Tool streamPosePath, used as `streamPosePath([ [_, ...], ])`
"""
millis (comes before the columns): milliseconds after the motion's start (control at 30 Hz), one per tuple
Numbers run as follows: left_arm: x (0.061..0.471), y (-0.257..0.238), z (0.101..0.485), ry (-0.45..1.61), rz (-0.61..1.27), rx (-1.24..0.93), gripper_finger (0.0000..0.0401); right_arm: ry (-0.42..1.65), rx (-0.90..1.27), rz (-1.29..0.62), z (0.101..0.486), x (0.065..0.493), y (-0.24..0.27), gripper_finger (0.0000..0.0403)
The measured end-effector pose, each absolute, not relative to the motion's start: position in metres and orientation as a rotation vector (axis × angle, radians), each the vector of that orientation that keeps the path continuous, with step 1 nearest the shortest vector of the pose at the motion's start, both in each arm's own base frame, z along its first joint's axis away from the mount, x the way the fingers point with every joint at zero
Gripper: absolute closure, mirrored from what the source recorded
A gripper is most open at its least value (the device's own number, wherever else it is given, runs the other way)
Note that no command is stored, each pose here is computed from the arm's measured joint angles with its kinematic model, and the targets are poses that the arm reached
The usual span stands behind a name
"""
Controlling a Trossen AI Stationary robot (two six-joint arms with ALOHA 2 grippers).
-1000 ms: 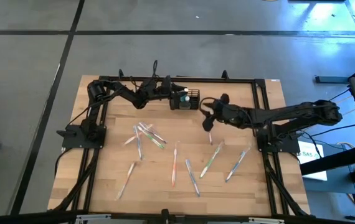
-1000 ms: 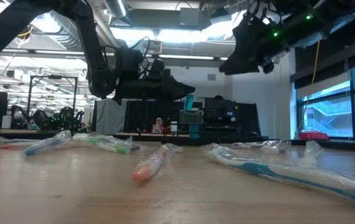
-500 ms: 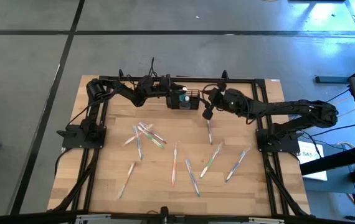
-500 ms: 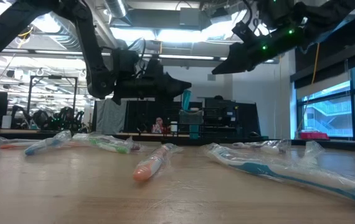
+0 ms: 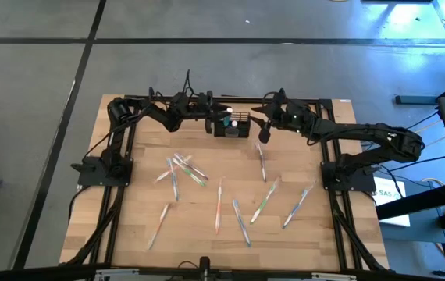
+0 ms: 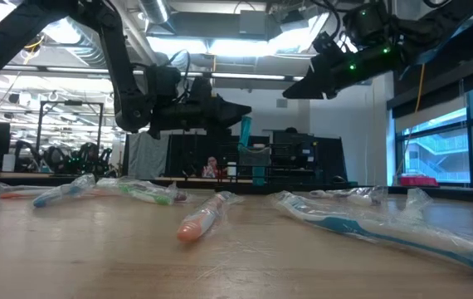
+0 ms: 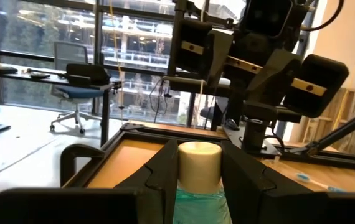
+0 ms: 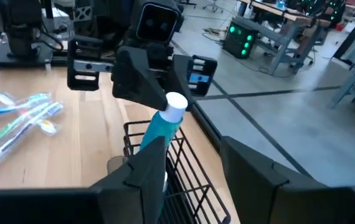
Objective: Pick & Place toothbrushing station
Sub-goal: Put the mouthwash into the middle section of the wire organizer
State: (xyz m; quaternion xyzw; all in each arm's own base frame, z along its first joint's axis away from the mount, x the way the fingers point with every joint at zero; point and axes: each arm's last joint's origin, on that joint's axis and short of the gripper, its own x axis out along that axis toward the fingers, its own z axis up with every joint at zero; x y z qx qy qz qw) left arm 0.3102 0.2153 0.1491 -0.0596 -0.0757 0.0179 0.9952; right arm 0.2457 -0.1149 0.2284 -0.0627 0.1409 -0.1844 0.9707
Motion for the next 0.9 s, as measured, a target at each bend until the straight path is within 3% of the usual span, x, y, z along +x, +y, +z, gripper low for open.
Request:
streamPosePath([
  [367, 0.312, 0.215, 0.149, -0.161, 0.090, -0.101, 0.0308, 0.296, -0.105, -0.399, 0.221, 0.273, -0.127, 0.0187],
  [900, 0.322, 0.201, 0.150, -0.171, 0.140, -0.080, 0.0308, 0.385, -0.080, -0.371, 0.208, 0.308, -0.137, 0.0192],
])
